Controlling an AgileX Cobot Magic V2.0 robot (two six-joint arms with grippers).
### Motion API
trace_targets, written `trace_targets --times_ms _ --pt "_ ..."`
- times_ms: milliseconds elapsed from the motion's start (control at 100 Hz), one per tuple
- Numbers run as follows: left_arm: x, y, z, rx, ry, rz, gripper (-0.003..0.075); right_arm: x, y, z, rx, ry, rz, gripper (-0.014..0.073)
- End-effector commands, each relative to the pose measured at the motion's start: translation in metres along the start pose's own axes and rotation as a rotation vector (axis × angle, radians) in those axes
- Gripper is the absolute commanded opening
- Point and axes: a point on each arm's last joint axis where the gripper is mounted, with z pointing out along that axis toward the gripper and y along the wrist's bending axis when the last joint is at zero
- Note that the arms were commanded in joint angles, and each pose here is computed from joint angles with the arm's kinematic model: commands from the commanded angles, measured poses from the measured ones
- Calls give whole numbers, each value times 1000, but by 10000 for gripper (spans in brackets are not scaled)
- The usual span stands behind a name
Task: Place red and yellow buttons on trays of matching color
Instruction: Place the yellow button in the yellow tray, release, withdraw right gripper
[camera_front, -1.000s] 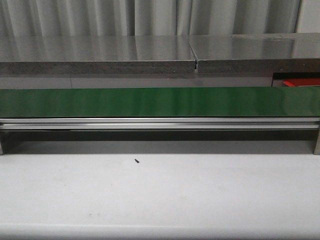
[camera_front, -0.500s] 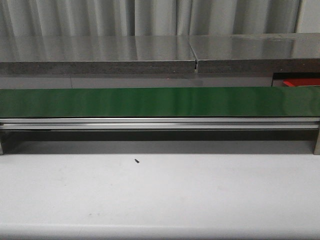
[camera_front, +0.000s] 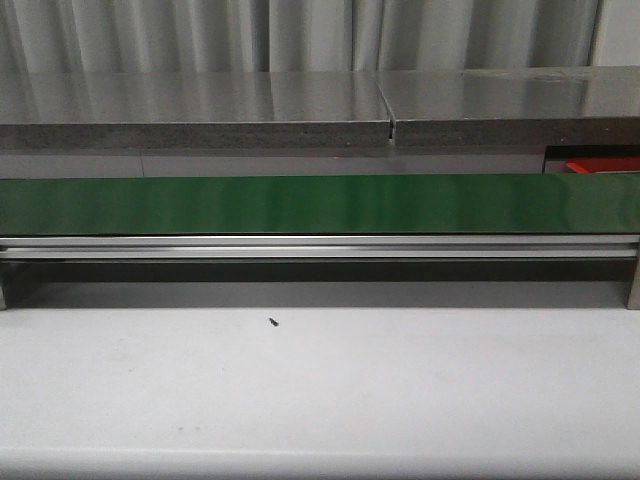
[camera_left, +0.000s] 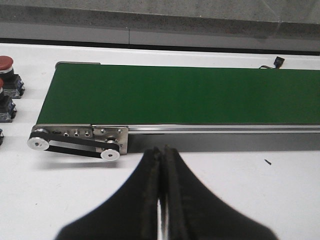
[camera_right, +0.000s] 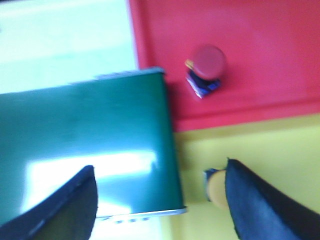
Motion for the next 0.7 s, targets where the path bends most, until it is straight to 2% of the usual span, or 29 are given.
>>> trace_targets --times_ms 0,150,290,690 --pt "-14 -1 -3 8 -94 -17 -19 -4 22 -45 -34 -143 -70 536" --pt "-14 -1 -3 8 -94 -17 -19 23 48 -77 -80 -214 -155 536" --pt "-14 -1 -3 8 -94 -17 -19 60 56 -97 -103 -260 -182 534" --pt "-14 -1 -3 8 -94 -17 -19 185 48 -132 -110 -322 -208 526"
